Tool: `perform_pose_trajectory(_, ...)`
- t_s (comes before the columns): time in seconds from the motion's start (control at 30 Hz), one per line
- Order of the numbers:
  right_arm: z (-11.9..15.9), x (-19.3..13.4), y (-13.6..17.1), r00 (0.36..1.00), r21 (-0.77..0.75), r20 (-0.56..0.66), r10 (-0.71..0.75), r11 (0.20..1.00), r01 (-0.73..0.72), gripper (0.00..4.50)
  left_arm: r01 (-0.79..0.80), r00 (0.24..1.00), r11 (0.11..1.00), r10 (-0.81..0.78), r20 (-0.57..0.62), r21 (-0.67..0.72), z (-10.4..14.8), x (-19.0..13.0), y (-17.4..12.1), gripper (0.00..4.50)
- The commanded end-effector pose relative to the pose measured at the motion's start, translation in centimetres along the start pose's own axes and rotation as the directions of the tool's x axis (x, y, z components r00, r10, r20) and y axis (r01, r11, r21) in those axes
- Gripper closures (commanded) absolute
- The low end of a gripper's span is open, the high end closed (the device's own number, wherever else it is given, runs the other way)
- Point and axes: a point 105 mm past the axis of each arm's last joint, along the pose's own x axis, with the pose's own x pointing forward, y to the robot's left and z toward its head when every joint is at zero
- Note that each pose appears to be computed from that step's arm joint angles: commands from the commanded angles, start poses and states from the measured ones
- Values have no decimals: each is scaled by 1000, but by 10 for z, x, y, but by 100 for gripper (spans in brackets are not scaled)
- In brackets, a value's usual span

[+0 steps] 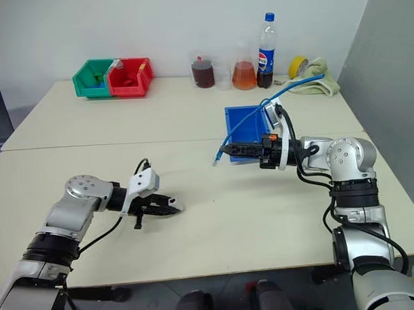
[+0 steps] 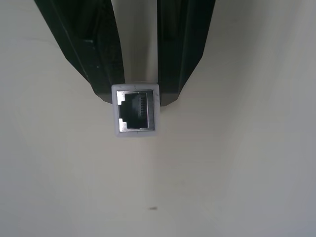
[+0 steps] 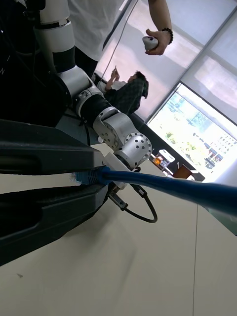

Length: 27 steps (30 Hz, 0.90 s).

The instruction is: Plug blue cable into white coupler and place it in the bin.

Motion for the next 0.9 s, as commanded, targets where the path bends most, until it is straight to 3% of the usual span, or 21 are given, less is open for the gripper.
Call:
perform_pose_trajectory(0.03,11,-2,13,998,-62,42,36,998,-34,442,15,999,994,-10,-46,104,10,-3,3,388)
perform_pose_trajectory(0.37,12,-3,13,998,-62,53,26,998,-23,442,30,993,989,-13,-116,146,1,-2,8,388)
perform_pose_trajectory(0.73,11,-2,12,998,-56,54,29,998,-26,442,27,995,990,-13,-101,137,1,-4,9,388)
perform_pose_trajectory(0.9,11,-1,12,998,-55,53,31,998,-28,442,22,996,991,-11,-85,130,3,-3,10,277)
